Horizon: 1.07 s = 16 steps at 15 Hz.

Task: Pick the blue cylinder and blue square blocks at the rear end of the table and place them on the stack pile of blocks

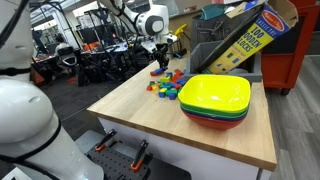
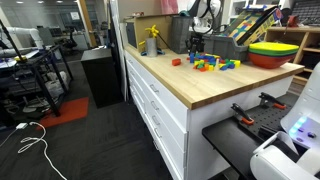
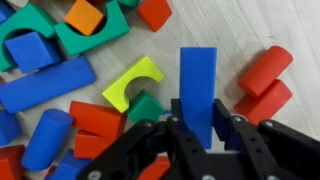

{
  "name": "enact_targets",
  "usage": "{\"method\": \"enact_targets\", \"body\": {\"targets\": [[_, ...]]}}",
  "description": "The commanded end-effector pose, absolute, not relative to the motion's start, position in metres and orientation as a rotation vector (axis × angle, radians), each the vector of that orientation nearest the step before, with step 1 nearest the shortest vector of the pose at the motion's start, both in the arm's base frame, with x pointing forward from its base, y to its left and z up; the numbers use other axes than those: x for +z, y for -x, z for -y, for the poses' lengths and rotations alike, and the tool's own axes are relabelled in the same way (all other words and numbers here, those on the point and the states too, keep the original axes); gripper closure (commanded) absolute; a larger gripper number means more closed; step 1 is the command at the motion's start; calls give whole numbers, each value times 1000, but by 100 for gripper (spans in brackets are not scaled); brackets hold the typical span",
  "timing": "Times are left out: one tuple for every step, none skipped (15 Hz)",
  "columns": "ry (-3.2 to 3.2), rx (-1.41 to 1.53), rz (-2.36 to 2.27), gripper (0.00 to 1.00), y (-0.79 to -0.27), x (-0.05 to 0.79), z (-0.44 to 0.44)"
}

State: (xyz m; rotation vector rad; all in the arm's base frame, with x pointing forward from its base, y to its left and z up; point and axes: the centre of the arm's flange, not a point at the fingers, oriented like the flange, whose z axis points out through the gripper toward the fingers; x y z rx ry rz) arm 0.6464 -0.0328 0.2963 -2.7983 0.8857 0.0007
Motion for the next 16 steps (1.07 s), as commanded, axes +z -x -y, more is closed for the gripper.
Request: {"method": "enact_targets", "body": {"targets": [[2810, -45, -899, 92, -668, 301, 54], [2822, -50, -887, 92, -671, 301, 59], [2837, -56, -869, 92, -675, 301, 66], [2853, -59, -848, 92, -678, 302, 71], [2871, -59, -817, 92, -681, 302, 77], [2897, -59, -779, 92, -684, 302, 83], [2916, -50, -733, 92, -685, 302, 87], [2930, -51, -707, 92, -686, 302, 91], [2933, -56, -699, 92, -687, 302, 94], [2925, -65, -699, 92, -687, 303, 96], [2926, -77, -700, 92, -688, 303, 97], [2944, -75, -699, 92, -682, 305, 97], [2963, -74, -685, 92, -681, 307, 98], [2988, -69, -663, 92, -680, 307, 98], [3015, -61, -648, 92, -679, 307, 99], [3037, -56, -646, 92, -678, 307, 100]]}}
